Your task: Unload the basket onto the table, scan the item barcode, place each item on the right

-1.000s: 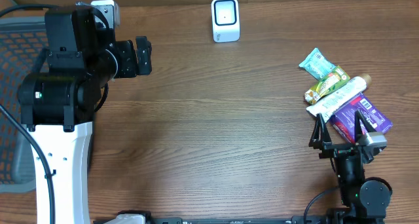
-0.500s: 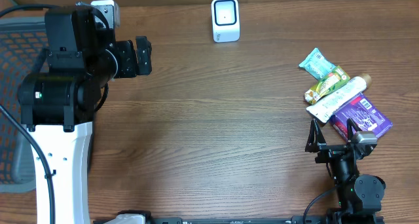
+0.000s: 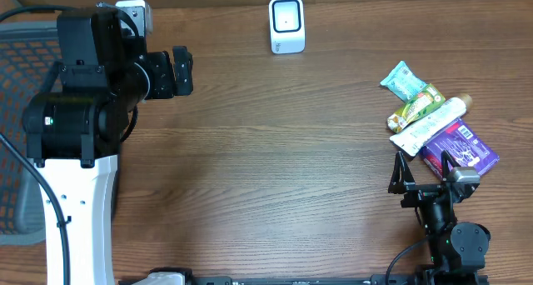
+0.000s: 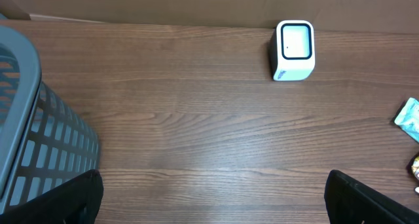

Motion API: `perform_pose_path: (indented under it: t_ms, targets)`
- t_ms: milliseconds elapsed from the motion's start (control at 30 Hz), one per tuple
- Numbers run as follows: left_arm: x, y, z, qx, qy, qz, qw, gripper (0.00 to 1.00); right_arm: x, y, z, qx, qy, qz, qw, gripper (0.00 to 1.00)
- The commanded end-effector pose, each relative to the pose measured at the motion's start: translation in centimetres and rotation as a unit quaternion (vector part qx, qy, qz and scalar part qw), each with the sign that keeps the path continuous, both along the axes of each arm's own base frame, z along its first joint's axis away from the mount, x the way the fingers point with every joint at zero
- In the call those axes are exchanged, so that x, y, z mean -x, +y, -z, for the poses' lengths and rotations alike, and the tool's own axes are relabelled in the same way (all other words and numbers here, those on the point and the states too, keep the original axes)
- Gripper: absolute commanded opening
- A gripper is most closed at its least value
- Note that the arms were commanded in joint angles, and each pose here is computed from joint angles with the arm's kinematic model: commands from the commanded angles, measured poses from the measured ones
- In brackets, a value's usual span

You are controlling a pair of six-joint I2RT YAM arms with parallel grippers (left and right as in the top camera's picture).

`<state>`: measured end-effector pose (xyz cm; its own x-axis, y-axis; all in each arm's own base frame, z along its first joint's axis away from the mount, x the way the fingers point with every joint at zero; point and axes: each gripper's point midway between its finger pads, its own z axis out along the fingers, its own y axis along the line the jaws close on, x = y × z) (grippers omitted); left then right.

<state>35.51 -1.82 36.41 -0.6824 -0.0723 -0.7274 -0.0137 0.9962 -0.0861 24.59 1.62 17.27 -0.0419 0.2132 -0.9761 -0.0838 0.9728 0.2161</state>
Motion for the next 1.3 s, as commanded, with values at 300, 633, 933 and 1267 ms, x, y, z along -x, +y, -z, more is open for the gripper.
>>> perform_pose_path:
  t_ms: [300, 633, 933, 1267]
  targets:
    - [2.4, 1.1, 0.2, -0.025, -0.005, -0.014, 1.0, 0.99, 0.0, -0.2, 0.2, -0.003, -0.001, 0.006, 1.0, 1.0]
    - [4.0, -0.2, 2.0, -0.033, -0.283, 0.083, 0.955, 1.0, 0.0, -0.2, 0.2, -0.003, -0.001, 0.006, 1.0, 1.0]
    - [8.5, 0.2, 8.6, -0.13, -0.402, 0.094, 0.902, 1.0, 0.0, -0.2, 0.2, -0.003, -0.001, 0.006, 1.0, 1.0]
    - [10.4, 0.4, 17.0, -0.138, -0.393, 0.089, 0.905, 0.99, 0.0, -0.2, 0.2, -0.003, -0.001, 0.006, 1.0, 1.0]
